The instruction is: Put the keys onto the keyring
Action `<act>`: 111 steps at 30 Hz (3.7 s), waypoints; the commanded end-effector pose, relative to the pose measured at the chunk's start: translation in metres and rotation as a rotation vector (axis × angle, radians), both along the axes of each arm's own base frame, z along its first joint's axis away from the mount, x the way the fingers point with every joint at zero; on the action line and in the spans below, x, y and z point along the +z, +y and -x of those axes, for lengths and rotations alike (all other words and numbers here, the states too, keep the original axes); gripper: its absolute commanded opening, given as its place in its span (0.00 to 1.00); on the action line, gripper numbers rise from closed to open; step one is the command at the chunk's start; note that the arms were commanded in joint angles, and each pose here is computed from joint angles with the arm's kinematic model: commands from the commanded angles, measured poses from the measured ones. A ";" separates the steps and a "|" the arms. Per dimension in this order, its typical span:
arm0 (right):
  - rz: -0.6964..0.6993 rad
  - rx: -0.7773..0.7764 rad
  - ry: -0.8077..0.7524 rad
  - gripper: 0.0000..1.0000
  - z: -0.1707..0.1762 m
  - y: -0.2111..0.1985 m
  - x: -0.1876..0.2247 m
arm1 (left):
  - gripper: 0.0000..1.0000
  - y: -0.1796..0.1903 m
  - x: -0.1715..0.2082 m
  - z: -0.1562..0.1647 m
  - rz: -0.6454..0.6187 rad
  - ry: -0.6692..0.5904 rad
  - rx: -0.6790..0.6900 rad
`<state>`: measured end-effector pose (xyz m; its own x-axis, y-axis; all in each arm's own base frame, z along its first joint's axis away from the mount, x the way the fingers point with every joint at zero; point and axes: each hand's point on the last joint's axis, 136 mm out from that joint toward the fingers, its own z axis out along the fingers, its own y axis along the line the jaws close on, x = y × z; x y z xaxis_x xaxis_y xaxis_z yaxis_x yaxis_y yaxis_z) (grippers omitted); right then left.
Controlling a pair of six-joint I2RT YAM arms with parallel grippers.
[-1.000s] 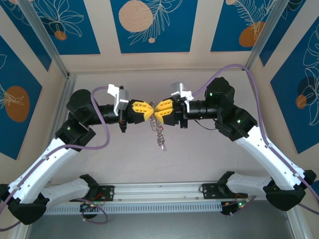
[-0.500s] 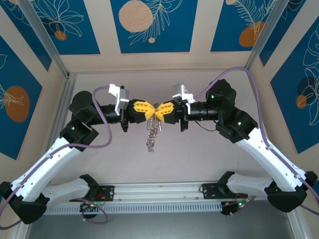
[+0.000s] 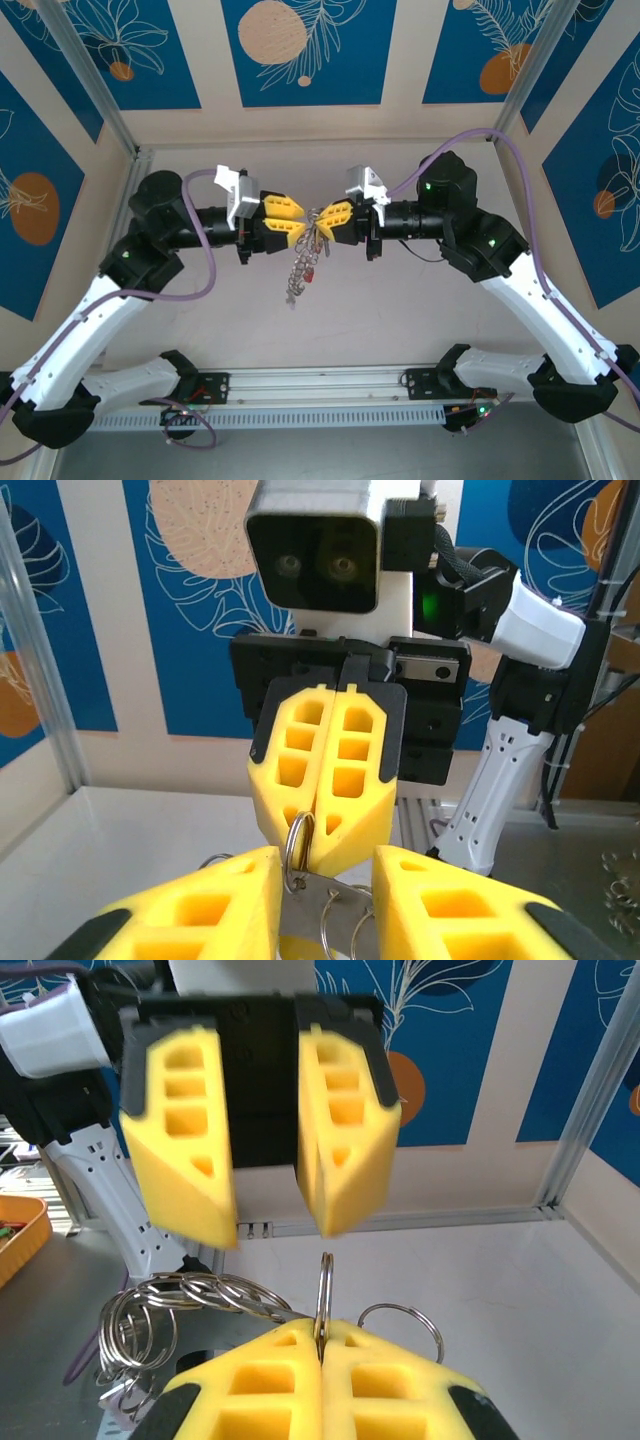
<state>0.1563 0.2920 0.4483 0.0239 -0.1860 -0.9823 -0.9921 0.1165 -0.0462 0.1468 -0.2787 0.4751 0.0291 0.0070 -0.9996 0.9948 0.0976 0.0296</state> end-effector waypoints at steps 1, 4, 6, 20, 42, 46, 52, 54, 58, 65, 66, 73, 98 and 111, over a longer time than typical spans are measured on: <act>0.037 0.007 -0.040 0.00 0.002 -0.004 0.007 | 0.32 0.010 -0.023 0.000 -0.168 -0.021 0.044; 0.087 0.029 -0.026 0.00 0.002 -0.001 0.004 | 0.34 0.013 -0.024 -0.001 -0.213 -0.036 0.055; 0.120 0.032 -0.015 0.00 0.001 0.002 0.000 | 0.35 0.014 -0.023 -0.002 -0.228 -0.046 0.061; 0.202 0.047 -0.015 0.00 0.002 0.015 -0.011 | 0.36 0.009 -0.025 -0.009 -0.253 -0.063 0.060; 0.215 0.074 -0.001 0.00 0.005 0.023 -0.017 | 0.24 -0.004 -0.031 -0.018 -0.247 -0.055 0.038; 0.220 0.075 0.000 0.00 0.003 0.024 -0.019 | 0.22 -0.005 -0.033 -0.018 -0.250 -0.049 0.028; 0.236 0.058 0.002 0.00 -0.001 0.024 -0.023 | 0.22 -0.004 -0.033 -0.017 -0.252 -0.047 0.027; 0.235 0.060 0.001 0.00 -0.001 0.024 -0.023 | 0.22 -0.004 -0.034 -0.017 -0.251 -0.045 0.026; 0.224 0.063 -0.002 0.00 0.000 0.024 -0.020 | 0.22 -0.005 -0.036 -0.018 -0.255 -0.039 0.026; 0.215 0.069 -0.002 0.00 0.002 0.024 -0.018 | 0.20 -0.006 -0.036 -0.019 -0.255 -0.041 0.027; 0.213 0.070 -0.004 0.00 0.003 0.024 -0.017 | 0.15 -0.006 -0.037 -0.019 -0.254 -0.039 0.027; 0.200 0.066 -0.014 0.00 0.004 0.023 -0.015 | 0.00 -0.006 -0.032 -0.016 -0.226 -0.049 0.021; 0.119 0.067 -0.034 0.16 0.021 0.006 -0.021 | 0.00 -0.003 0.007 -0.005 0.014 -0.052 -0.024; 0.072 0.046 -0.040 0.12 0.018 0.002 -0.014 | 0.00 -0.004 0.016 -0.006 0.135 -0.038 -0.044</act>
<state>0.1478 0.2955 0.4284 0.0731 -0.2876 -0.9550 -0.9893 0.1002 -0.1059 0.1562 -0.2910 0.4613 -0.0094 -0.0234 -0.9997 0.9987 0.0505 -0.0106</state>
